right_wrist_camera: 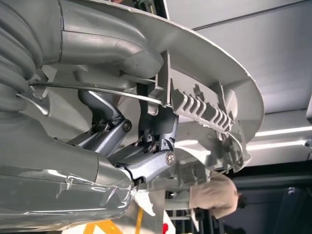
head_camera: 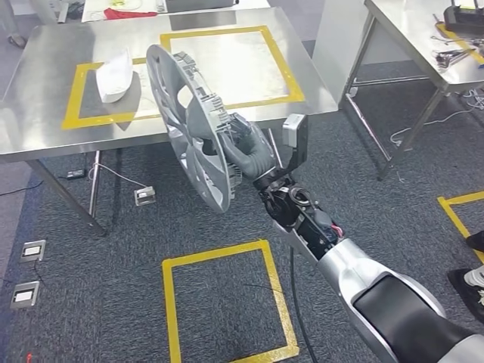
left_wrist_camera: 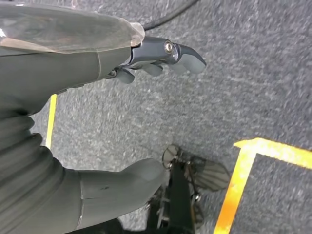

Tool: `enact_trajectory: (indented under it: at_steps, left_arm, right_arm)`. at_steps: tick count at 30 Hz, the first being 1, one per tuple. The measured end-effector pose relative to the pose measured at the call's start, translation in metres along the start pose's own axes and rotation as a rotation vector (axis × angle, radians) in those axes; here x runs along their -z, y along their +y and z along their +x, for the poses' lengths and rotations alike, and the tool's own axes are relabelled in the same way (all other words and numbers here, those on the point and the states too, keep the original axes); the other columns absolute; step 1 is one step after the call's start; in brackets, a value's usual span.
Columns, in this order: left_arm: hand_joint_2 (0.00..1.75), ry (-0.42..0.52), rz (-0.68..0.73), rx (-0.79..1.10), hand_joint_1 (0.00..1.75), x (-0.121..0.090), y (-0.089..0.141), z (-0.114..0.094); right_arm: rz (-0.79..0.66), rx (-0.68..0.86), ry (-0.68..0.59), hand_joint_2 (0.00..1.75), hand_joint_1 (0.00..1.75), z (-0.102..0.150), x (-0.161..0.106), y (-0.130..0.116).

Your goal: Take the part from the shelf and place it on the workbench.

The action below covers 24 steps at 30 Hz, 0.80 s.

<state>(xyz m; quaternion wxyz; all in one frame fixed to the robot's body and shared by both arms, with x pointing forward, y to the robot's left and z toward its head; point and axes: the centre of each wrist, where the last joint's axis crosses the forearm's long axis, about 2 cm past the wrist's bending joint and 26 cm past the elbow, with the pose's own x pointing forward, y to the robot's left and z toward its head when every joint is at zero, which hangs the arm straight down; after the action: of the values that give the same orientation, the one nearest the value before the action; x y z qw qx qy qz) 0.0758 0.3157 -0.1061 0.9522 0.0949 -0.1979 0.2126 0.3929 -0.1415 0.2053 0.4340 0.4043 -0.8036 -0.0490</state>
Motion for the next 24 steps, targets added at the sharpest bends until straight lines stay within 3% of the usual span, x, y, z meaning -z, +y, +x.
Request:
enact_trajectory:
  at_steps: [24]
  left_arm:
    - [1.75, -0.001, -0.005, 0.003, 0.0, -0.0002, 0.0012, -0.0014]
  right_arm:
    - [-0.03, -0.01, -0.009, 1.75, 1.75, 0.0046, -0.0025, -0.0037]
